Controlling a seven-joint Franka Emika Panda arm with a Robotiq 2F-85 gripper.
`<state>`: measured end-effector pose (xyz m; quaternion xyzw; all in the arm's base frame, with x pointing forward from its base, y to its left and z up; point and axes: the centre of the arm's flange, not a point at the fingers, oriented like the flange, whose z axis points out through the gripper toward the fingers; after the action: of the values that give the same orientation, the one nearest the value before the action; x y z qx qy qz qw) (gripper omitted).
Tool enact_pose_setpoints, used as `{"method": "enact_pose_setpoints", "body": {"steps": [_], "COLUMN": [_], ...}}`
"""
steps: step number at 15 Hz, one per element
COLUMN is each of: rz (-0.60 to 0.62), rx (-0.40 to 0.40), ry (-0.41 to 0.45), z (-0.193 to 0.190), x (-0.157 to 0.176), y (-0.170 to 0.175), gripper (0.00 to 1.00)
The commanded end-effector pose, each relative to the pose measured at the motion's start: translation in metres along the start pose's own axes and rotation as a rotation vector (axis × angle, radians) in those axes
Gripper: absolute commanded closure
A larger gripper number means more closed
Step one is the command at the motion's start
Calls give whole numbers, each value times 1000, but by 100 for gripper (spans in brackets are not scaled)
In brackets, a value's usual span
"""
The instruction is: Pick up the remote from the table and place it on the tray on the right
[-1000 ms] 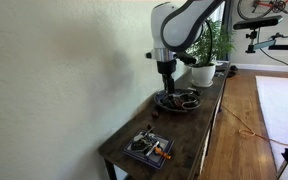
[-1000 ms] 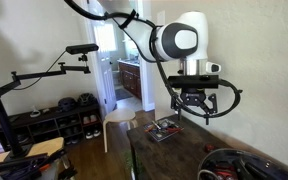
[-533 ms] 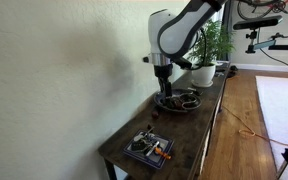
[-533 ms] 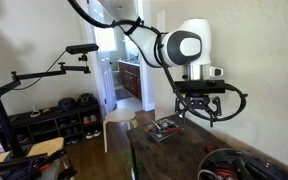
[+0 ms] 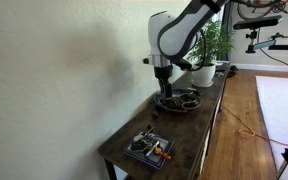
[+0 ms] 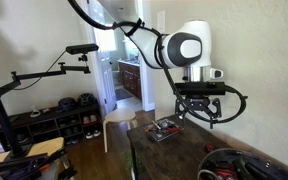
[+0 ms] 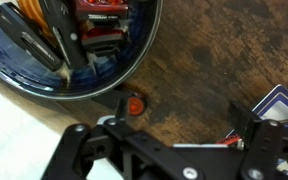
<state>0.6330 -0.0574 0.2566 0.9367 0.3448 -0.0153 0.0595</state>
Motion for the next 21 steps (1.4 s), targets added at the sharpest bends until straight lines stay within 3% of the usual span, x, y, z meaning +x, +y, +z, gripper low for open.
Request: {"method": "enact_pose_setpoints", "body": {"steps": [1, 9, 21], "rz": [-42, -174, -454], "rx": [-17, -47, -62], "ry": [7, 19, 148], "z": [17, 43, 75], "x": [2, 8, 8], "y": [16, 35, 44], "gripper": [0, 0, 0]}}
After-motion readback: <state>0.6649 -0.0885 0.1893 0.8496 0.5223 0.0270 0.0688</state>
